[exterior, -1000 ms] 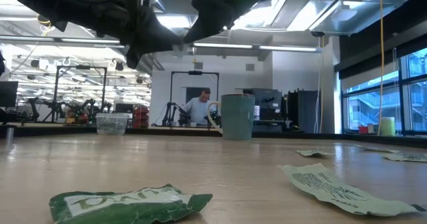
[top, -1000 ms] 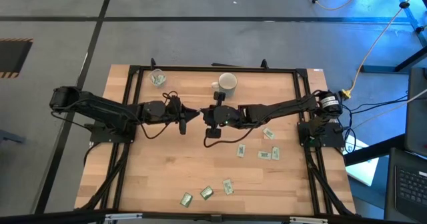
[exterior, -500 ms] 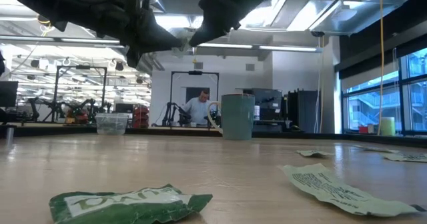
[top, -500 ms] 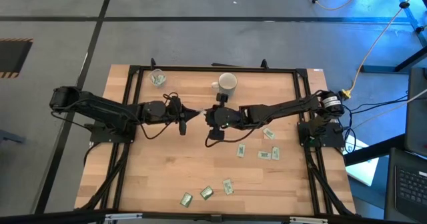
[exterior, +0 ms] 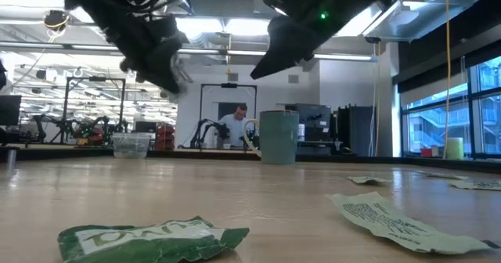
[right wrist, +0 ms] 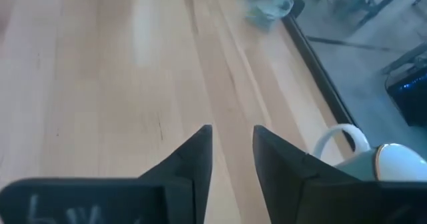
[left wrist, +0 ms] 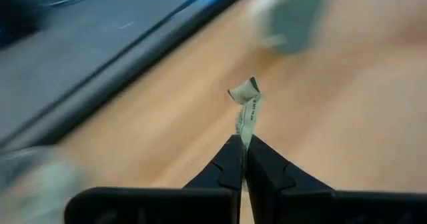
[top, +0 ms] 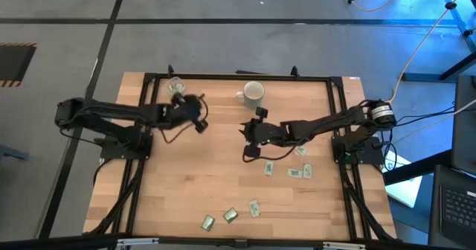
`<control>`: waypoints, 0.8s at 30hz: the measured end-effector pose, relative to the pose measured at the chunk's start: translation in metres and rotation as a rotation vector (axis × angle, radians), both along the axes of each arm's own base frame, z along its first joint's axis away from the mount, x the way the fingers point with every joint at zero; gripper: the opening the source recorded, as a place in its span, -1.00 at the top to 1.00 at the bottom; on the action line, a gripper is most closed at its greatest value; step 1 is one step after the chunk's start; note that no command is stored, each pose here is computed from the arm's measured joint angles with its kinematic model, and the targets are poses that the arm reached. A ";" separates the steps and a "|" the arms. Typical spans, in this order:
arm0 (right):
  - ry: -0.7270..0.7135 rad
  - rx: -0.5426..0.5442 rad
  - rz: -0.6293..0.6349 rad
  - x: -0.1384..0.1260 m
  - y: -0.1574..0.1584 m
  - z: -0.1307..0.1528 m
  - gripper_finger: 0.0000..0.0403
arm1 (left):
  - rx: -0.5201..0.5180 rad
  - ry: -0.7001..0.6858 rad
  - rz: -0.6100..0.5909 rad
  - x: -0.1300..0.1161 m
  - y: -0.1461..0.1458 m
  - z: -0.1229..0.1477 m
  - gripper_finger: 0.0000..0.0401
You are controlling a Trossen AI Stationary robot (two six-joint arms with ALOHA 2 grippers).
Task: Pick and place Stevia / Truvia into bins
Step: Put the stevia packet into the transparent bin
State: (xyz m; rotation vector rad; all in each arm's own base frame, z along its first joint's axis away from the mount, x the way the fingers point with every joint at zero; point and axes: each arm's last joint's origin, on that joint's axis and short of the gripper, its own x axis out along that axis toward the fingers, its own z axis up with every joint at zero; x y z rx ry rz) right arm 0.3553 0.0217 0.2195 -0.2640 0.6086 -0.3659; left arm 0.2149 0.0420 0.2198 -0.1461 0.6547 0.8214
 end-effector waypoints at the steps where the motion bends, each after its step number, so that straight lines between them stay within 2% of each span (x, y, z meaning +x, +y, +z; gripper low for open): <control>1: -0.011 0.000 -0.001 -0.001 -0.001 -0.002 0.45 | 0.011 0.049 0.047 -0.003 0.007 0.005 0.98; 6: -0.036 -0.017 0.004 -0.002 -0.003 -0.005 0.45 | 0.015 0.172 0.296 -0.022 0.044 0.022 0.98; 13: -0.039 -0.019 -0.004 -0.001 -0.007 -0.005 0.45 | -0.037 0.221 0.507 -0.046 0.092 0.016 0.98; 18: -0.038 -0.021 -0.003 -0.001 -0.007 -0.005 0.45 | -0.083 0.309 0.593 -0.052 0.115 -0.002 0.98; 24: -0.037 -0.021 -0.003 -0.001 -0.007 -0.005 0.45 | -0.125 0.404 0.623 -0.049 0.136 -0.028 0.98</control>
